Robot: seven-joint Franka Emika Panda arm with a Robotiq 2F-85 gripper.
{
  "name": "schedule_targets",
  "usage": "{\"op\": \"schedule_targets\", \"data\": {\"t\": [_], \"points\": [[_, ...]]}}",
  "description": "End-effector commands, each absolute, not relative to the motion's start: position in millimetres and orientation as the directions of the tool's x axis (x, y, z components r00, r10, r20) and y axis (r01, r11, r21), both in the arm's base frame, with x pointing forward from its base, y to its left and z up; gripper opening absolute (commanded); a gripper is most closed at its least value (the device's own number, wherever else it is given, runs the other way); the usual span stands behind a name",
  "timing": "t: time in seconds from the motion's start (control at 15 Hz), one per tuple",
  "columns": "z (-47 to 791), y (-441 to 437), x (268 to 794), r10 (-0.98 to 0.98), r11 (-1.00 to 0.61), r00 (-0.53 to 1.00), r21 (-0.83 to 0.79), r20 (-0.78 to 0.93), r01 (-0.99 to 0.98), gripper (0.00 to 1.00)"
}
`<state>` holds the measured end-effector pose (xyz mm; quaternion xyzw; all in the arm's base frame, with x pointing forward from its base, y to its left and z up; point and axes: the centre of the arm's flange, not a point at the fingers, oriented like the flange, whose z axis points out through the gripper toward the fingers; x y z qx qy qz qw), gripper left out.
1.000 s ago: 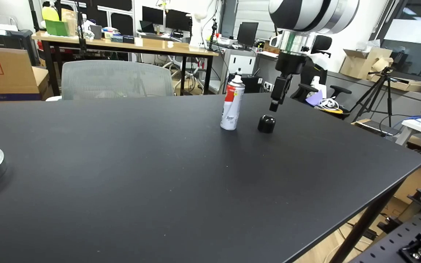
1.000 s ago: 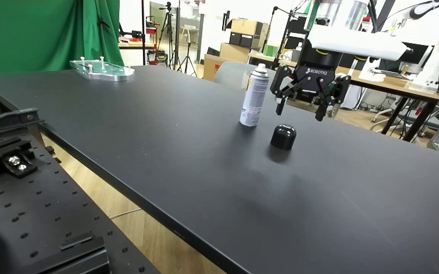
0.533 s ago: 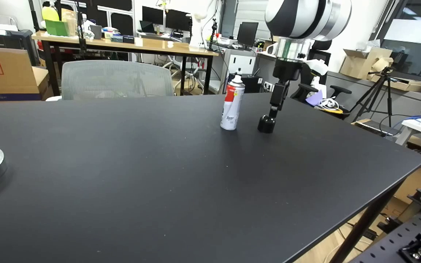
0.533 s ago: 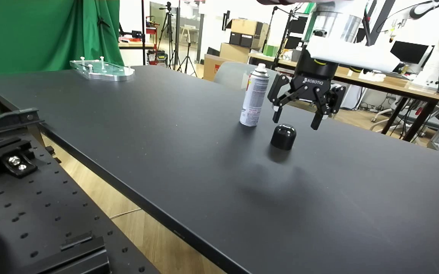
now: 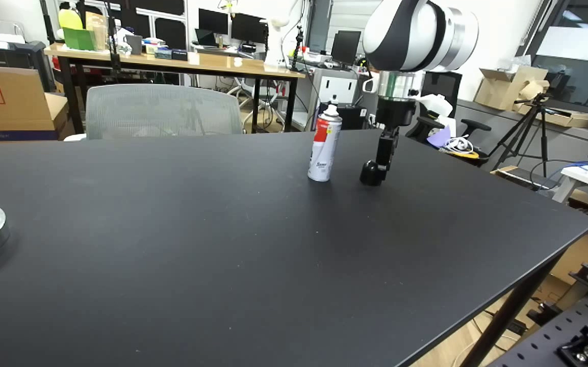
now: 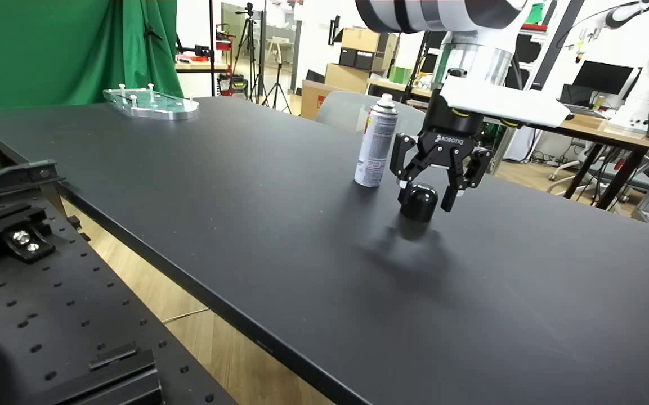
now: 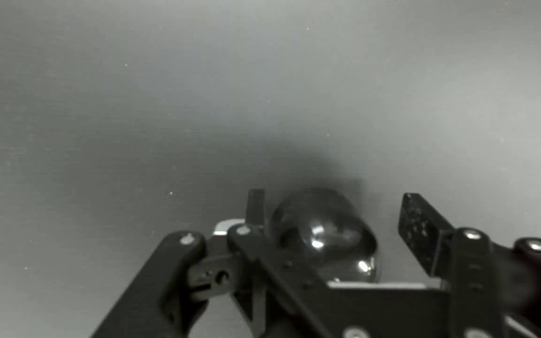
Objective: Put the black lid on the bottle
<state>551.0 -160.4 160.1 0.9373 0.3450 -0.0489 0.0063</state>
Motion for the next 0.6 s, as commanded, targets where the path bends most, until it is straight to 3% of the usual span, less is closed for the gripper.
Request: {"op": "schedule_targets", "data": {"t": [0.0,0.13,0.53], "points": [[164.9,-151.6,555.7,0.634,-0.768,0.766,0.029,-0.105,0.64,0.45],[170.2,-143.9,554.3,0.643,-0.757,0.758,0.055,-0.107,0.651,0.31],[206.3,-116.2,551.2,0.667,-0.731,0.738,0.099,-0.102,0.675,0.29]]}}
